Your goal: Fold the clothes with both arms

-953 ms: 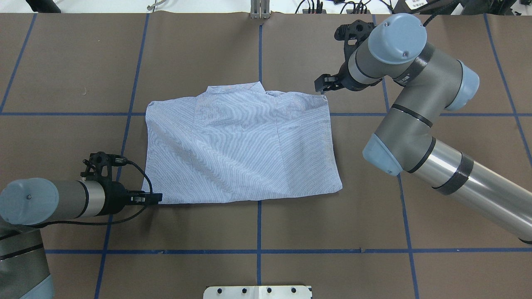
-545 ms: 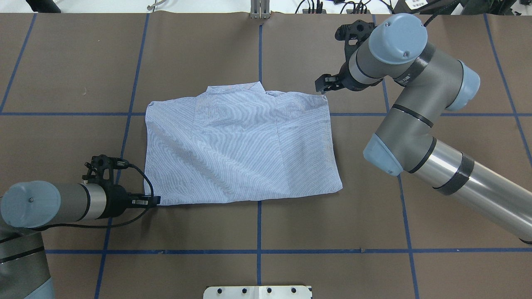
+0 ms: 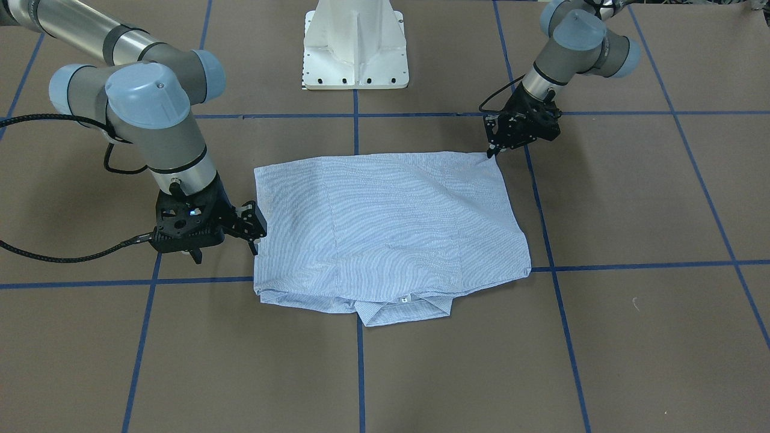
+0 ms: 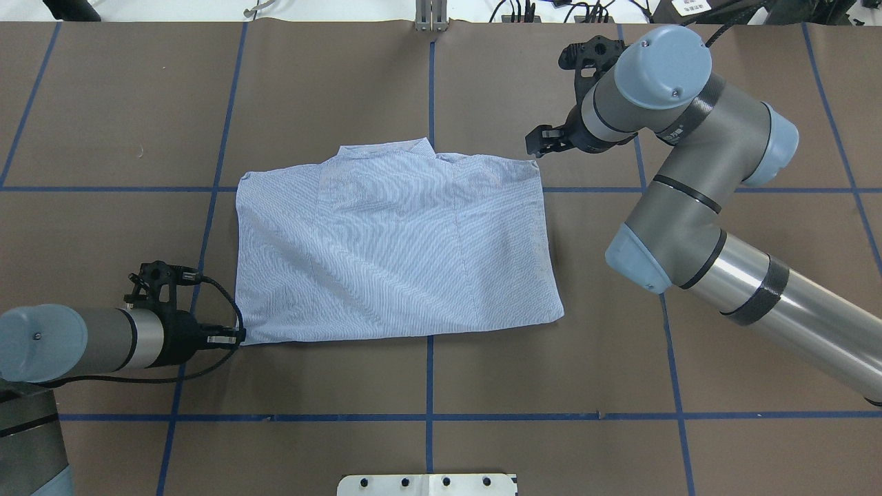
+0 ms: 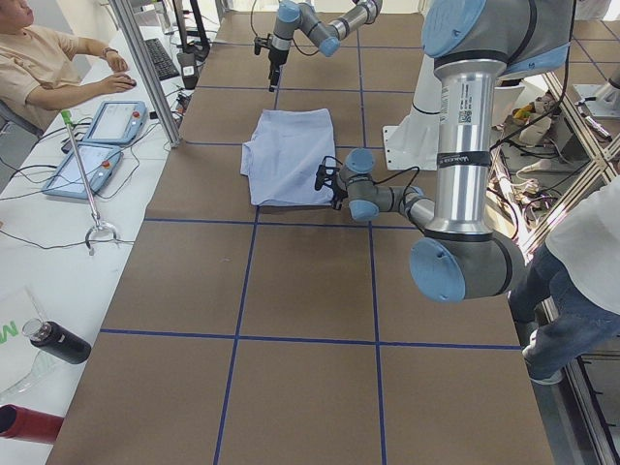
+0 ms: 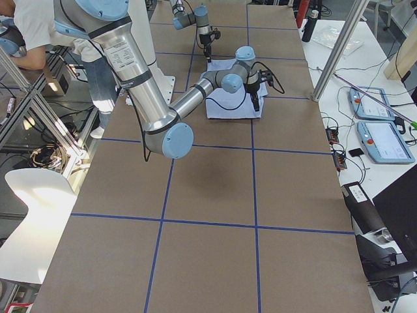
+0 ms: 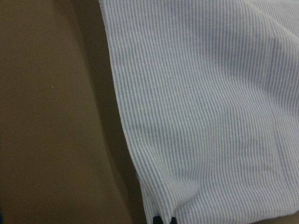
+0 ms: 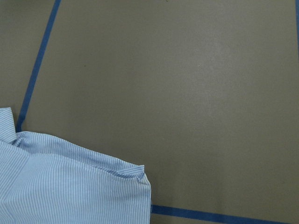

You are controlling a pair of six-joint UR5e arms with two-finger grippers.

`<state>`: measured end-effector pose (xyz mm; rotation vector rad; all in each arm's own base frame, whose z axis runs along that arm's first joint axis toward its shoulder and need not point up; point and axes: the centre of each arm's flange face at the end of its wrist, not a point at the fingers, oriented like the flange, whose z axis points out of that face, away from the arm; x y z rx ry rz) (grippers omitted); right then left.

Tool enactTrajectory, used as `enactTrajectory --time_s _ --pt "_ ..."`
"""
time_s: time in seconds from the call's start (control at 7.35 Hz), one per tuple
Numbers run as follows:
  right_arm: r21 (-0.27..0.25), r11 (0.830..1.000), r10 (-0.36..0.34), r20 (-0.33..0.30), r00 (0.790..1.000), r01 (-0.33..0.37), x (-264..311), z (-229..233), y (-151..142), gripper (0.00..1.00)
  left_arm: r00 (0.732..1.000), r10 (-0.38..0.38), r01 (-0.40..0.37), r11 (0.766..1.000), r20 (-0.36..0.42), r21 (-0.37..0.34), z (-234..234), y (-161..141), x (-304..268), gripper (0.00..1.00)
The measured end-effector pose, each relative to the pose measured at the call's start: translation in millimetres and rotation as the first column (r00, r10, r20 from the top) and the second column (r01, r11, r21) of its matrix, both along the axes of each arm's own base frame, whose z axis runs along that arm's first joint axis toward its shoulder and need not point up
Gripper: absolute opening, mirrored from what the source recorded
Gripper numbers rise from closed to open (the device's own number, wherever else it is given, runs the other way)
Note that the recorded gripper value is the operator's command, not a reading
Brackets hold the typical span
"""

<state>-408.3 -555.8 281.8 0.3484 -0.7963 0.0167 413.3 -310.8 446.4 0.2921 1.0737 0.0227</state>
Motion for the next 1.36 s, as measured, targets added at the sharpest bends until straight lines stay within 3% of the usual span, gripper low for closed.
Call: enactTrajectory --time_s 0.14,0.41,0.68,0.95,1.23,1.36 --pt "0.000 1.000 0.000 0.000 1.000 0.000 0 0 0 1.00 1.000 -0.015 0.015 0.999 0.023 0.030 6 -14 -12 0.00" --pt "-0.002 1.000 -0.001 -0.001 1.000 0.001 -1 1 0 1.00 0.991 -0.091 0.076 0.986 0.101 0.149 24 -78 -54 0.00" --pt "-0.002 1.000 -0.001 -0.001 1.000 0.001 -1 1 0 1.00 0.965 -0.197 0.156 0.963 0.173 0.222 39 -186 -63 0.00" --pt "-0.002 1.000 -0.001 -0.001 1.000 0.001 -1 1 1 1.00 0.936 -0.273 0.222 0.948 0.221 0.229 25 -309 -37 0.00" --pt "0.003 1.000 0.003 0.009 1.000 -0.003 3 -3 4 1.00 0.914 -0.323 0.269 0.935 0.243 0.231 -34 -404 3 0.00" --pt "0.004 1.000 0.005 0.015 1.000 -0.005 5 -5 6 1.00 0.910 -0.337 0.282 0.930 0.243 0.234 -73 -436 23 0.00"
